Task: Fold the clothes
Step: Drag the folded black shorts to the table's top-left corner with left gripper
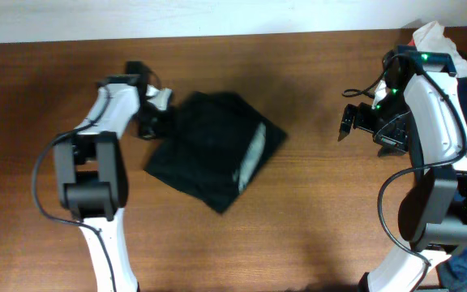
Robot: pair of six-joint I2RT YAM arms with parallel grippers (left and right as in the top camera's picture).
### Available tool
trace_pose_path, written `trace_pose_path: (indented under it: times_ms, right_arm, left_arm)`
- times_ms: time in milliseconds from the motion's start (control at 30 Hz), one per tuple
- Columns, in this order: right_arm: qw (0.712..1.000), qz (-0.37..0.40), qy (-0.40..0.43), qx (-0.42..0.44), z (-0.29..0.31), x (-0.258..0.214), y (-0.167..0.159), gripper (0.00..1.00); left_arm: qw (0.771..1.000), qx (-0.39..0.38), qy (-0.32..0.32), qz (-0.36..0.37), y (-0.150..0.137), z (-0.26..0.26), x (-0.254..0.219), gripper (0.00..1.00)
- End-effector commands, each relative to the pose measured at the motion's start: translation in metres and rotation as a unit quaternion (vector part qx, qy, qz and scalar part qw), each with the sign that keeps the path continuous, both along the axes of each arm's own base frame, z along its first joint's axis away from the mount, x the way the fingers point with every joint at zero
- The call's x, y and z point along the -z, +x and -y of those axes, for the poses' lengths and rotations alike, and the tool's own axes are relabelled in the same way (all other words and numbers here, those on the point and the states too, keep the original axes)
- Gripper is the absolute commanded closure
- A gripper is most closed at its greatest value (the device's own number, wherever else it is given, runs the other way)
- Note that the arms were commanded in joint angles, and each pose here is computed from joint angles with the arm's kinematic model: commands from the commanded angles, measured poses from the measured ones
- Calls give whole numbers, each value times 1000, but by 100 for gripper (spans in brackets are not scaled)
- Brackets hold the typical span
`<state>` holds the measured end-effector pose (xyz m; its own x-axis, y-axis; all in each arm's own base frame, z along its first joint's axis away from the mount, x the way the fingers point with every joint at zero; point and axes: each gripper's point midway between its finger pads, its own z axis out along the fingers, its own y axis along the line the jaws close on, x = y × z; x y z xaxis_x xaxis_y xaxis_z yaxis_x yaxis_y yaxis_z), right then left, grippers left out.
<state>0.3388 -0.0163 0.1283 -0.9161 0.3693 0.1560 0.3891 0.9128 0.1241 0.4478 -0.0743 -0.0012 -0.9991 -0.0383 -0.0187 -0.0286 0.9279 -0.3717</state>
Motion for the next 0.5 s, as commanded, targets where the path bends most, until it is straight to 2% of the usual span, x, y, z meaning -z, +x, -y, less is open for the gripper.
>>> trace_pose_path:
  times_ms: [0,33,100,167,200,233,300,333,400,467]
  right_arm:
    - [1000,7,-5,2,2,-8,-1,1]
    - [1000,4,-5,1,2,-9,-2,1]
    - [1000,1,-4,1,1,-9,-4,1]
    - [1000,-1,-4,2,1,-9,-5,1]
    - [1000,-1,-4,1,1,-9,-5,1]
    - [1000,-1,-4,2,1,-9,-5,1]
    - [1000,-1,-4,1,1,-9,-5,1]
    - [1000,-1,-4,2,1,-9,-5,1]
    - [1000,-1,-4,2,1,-9,-5,1]
    - [1000,0,0,2,0,-9,-4,1]
  left_arm:
    - [962,-241,125,-38,4,-141,32,99]
    - [944,-303,120,-41,2,-172,32,99]
    - [887,-446,105,-50,-16,-256,31,99]
    - [837,-536,90,-65,-39,-304,31,99]
    - [798,-596,57,-64,-51,-334,29,96]
    - [784,-618,13,-46,-49,-350,25,91]
    - [771,-633,-68,-6,-37,-366,12,82]
    - [754,-648,-109,4,-31,-370,5,82]
    - [731,-669,-139,-8,-26,-366,1,86]
    - [718,-680,-147,-24,-17,-352,1,85]
